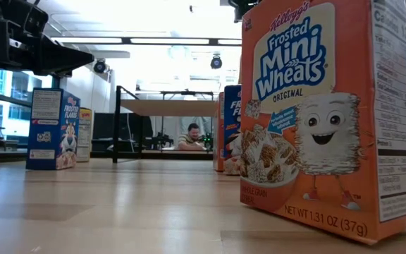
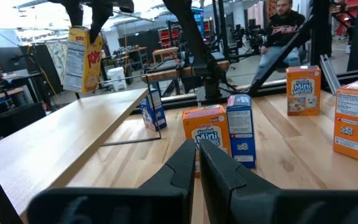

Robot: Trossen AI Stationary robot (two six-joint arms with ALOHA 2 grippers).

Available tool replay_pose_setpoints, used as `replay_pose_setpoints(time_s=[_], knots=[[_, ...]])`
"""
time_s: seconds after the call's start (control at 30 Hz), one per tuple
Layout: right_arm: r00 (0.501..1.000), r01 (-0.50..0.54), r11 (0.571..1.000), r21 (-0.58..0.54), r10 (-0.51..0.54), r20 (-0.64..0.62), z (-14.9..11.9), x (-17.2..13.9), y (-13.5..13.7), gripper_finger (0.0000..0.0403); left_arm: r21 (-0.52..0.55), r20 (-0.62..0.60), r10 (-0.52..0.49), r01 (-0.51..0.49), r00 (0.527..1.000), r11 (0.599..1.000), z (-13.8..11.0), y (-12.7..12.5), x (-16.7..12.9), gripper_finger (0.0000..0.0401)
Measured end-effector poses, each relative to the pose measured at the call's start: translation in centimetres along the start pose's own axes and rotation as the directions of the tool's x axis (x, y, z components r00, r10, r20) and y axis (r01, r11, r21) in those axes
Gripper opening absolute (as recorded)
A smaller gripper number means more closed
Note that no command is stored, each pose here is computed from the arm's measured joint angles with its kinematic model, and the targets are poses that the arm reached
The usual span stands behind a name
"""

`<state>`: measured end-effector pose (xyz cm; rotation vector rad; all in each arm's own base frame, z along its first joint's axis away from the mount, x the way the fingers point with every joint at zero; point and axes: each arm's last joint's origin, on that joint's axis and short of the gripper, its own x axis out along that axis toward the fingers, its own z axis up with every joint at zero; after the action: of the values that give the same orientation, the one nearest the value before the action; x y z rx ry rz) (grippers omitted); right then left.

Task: Stack cereal on shelf
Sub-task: Put the middle yellow cereal box on the shelf

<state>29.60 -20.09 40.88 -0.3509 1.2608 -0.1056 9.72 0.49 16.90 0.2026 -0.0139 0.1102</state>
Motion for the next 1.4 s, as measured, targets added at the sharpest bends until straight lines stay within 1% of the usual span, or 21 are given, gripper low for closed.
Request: replay_pose_setpoints(time_s=[0.3,0.47,0.87,1.4], knots=[[0.999,-0.025,1.0,-0.001,0.025,-0.026,-0.5,0.1,-0.1,0.0119,0.0,-0.001,0.0,0.0,1.0,1.0,0.0,0.0,0.0,0.0015],[0.998,-0.057,0.998,-0.011,0.057,0.006,-0.5,0.2,-0.1,0.0119,0.0,0.0,0.0,0.0,1.0,1.0,0.0,0.0,0.0,0.0015],[0.998,-0.062,0.998,0.012,0.062,0.005,-0.9,0.4,-0.5,0.0119,0.0,0.0,0.0,0.0,1.0,1.0,0.0,0.0,0.0,0.0015],[0.996,-0.089,0.996,0.029,0.089,-0.026,-0.6,2.2,-1.0,0.0119,0.0,-0.001,0.0,0.0,1.0,1.0,0.0,0.0,0.0,0.0015]])
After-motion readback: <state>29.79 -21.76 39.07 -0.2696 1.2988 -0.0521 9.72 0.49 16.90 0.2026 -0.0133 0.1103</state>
